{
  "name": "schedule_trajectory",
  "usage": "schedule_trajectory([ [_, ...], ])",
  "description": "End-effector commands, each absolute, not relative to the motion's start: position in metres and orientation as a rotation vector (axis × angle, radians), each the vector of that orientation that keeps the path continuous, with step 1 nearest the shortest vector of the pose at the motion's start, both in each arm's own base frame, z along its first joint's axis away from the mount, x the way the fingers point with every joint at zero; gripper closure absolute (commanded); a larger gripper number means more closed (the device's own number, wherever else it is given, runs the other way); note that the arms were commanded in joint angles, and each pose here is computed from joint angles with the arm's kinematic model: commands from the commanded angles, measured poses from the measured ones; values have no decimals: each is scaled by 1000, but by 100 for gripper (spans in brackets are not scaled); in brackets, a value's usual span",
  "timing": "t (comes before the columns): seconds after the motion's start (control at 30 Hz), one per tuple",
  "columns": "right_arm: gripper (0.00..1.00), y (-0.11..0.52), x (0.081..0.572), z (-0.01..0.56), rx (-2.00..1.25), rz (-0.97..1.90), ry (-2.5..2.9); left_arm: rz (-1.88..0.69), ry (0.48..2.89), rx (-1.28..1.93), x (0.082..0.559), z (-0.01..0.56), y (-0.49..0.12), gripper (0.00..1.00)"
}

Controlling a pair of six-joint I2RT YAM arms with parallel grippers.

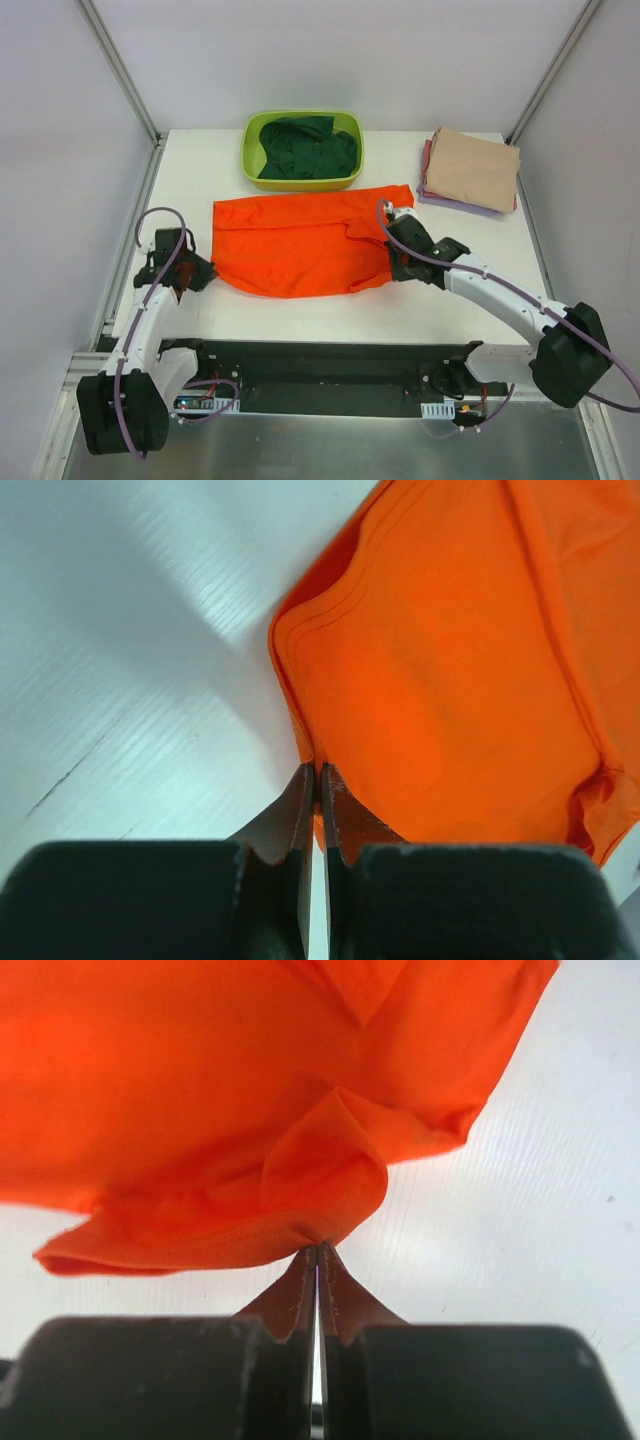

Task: Fold and stack the t-shirts
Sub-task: Grap the side of the flattened tshirt closest away from the robot with both arms, then fold the other side of the tshirt into a rectangle

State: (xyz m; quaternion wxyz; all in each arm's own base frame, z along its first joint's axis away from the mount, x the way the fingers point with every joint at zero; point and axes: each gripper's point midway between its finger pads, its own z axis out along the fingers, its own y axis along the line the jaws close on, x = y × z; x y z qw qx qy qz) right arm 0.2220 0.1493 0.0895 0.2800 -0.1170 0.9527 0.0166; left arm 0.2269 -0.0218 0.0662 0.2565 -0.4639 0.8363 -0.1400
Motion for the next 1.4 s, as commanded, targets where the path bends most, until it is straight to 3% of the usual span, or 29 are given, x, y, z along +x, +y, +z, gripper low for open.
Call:
schedule_trajectory([
  [0.0,100,153,265,120,-278,35,2455,-375,2228,-1249,247,88,-16,100],
  [0.73,99,162,395,146,-281,54,2370,-252,2263,-1277,322,97,5,100],
  [1.3,99,173,445,116,-295,10,2444,-208,2328,-1268,358,81,13,100],
  [1.37,97,170,453,111,-275,-26,2454,-201,2340,-1265,361,78,14,85],
])
